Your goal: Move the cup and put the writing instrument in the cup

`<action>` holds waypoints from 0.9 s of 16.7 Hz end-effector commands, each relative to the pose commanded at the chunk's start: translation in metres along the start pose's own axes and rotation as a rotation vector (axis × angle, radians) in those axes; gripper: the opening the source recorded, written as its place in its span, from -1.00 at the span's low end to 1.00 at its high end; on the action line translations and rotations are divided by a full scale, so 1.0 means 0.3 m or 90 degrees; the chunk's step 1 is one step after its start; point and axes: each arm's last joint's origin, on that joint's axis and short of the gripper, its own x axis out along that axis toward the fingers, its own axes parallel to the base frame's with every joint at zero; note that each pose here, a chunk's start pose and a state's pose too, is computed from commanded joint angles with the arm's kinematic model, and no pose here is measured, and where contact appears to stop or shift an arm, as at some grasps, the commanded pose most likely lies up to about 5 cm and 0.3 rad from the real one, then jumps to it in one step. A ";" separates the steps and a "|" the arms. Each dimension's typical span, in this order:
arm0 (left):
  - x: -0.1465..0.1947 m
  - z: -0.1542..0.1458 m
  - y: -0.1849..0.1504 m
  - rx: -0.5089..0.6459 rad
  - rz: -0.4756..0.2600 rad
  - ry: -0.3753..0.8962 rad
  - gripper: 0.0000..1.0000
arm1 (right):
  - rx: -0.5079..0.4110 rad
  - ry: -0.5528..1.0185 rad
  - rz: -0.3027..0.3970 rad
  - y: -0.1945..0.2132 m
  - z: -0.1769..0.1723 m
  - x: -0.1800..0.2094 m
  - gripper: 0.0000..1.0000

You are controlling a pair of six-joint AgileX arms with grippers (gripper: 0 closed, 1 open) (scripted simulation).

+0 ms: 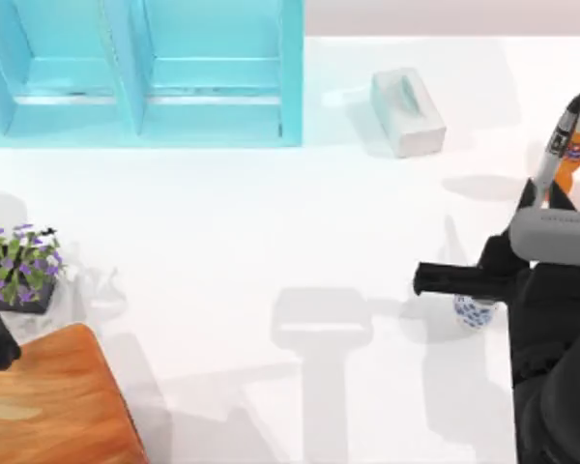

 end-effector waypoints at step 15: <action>0.000 0.000 0.000 0.000 0.000 0.000 1.00 | -0.001 0.001 0.002 -0.004 -0.042 0.088 -0.25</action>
